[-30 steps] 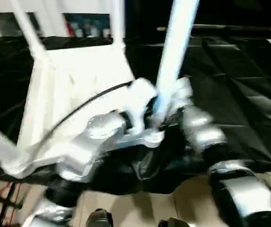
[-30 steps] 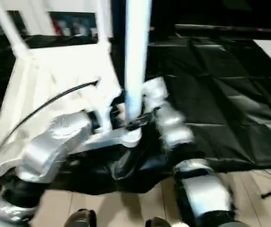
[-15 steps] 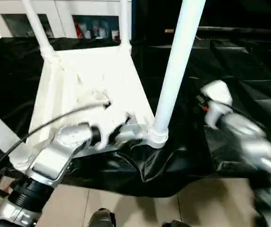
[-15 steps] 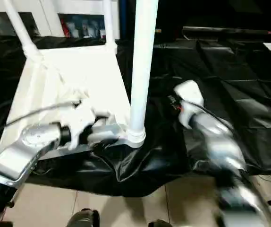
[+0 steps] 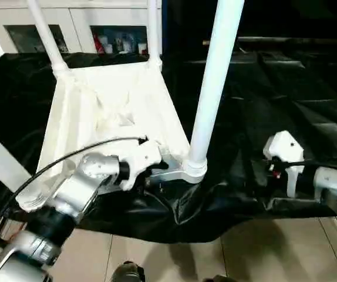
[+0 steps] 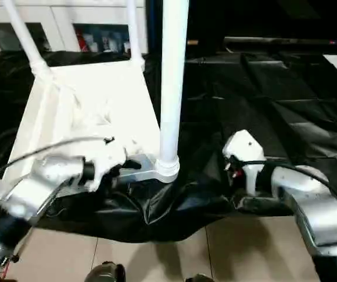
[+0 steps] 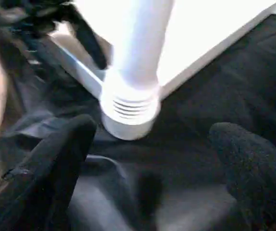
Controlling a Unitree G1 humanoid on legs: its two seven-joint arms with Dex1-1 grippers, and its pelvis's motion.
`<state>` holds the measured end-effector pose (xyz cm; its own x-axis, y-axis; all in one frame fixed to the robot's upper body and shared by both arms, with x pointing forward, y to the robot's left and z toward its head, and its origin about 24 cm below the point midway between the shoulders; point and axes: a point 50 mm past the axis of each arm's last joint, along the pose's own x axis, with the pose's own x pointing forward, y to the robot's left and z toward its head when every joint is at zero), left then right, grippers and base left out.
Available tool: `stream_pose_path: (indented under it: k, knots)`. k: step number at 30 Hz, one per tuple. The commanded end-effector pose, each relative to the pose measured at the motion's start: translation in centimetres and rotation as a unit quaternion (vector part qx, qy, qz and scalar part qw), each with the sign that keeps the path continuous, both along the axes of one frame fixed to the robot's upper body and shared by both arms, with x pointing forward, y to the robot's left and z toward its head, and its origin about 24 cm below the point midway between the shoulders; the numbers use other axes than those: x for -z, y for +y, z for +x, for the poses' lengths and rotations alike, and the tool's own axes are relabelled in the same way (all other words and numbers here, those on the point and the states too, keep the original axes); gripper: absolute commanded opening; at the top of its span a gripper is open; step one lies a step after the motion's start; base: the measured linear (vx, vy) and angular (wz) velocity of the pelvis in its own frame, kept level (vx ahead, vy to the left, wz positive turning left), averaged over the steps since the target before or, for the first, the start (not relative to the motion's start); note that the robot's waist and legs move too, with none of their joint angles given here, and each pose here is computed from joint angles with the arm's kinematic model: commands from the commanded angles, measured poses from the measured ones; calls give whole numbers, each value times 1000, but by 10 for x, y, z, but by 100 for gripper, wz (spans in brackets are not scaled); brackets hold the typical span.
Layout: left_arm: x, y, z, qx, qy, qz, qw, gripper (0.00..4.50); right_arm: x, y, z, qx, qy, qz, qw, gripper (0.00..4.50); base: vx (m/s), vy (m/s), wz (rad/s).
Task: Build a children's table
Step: Rotate leg to tighten
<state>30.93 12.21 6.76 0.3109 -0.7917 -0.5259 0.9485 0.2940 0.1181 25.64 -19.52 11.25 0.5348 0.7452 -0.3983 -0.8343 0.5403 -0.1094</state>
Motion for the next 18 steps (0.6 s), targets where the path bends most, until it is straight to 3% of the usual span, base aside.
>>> stream_pose_path:
  k: [1,9,18]
  knots:
    - [1,4,5,-9,13,6,1000,245,0,2,-3,-7,12,6,1000,450,0,0,0]
    - [13,12,9,-36,49,37,997,181,5,3,-6,6,23,4,1000,450,0,0,0]
    - [10,10,6,-30,66,18,997,106,6,2,-6,8,29,6,1000,450,0,0,0]
